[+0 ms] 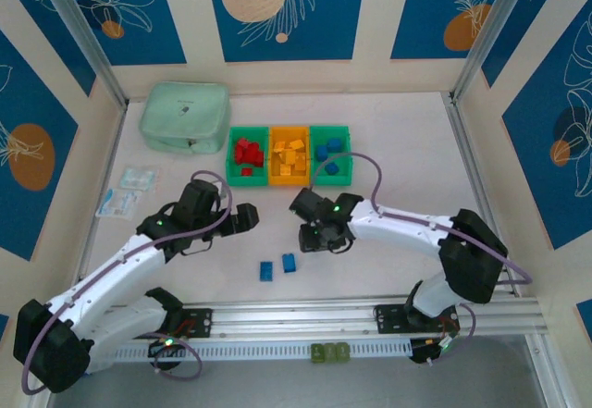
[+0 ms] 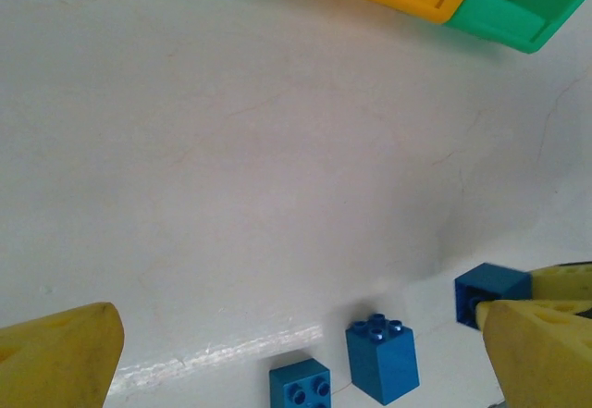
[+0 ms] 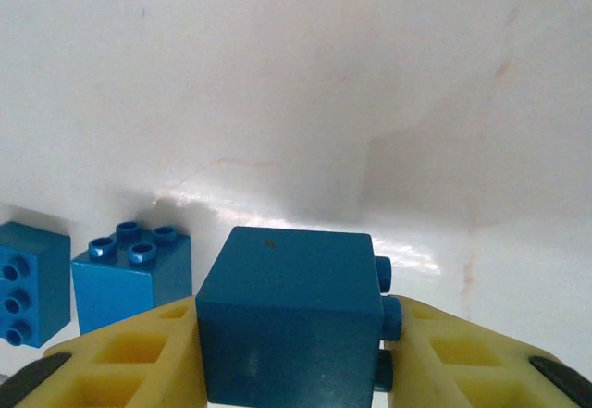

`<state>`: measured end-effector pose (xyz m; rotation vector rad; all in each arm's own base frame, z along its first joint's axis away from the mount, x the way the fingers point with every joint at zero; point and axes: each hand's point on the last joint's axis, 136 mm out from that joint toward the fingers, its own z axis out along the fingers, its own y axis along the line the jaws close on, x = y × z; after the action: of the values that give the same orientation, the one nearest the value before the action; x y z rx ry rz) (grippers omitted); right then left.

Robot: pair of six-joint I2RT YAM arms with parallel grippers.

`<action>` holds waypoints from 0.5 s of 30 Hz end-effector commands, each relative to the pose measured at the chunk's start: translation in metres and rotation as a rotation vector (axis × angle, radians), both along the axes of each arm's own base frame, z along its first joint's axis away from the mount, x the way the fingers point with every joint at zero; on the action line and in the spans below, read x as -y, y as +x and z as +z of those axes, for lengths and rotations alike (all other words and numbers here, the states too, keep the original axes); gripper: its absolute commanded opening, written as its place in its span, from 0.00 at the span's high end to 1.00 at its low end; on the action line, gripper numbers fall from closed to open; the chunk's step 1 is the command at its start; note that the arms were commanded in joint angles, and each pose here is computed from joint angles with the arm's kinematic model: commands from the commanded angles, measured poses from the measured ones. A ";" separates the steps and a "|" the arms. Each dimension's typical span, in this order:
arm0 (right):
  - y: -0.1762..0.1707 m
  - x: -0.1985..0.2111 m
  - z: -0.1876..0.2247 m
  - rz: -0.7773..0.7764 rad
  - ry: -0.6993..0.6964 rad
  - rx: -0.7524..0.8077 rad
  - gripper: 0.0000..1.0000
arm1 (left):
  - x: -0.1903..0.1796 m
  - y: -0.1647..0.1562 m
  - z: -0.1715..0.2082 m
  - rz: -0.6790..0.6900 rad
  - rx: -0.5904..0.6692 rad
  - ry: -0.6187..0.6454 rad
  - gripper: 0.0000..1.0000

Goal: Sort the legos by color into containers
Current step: Place the lego in the container.

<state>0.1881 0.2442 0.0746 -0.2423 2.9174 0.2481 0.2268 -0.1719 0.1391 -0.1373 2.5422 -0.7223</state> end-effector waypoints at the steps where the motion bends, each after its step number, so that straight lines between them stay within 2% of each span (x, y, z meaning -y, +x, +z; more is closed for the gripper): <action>1: 0.035 0.014 0.034 -0.004 0.011 0.098 0.55 | 0.012 0.016 0.026 -0.028 0.066 -0.043 0.01; 7: 0.116 0.038 0.069 -0.091 0.034 0.244 0.55 | 0.028 0.039 0.040 -0.062 0.098 -0.049 0.01; 15: 0.211 0.054 0.074 -0.173 0.038 0.302 0.55 | 0.046 0.061 0.050 -0.086 0.117 -0.070 0.01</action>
<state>0.3777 0.1885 0.1456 0.0306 2.6345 0.2280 0.2763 -0.2105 0.1706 -0.0437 2.4783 -0.7862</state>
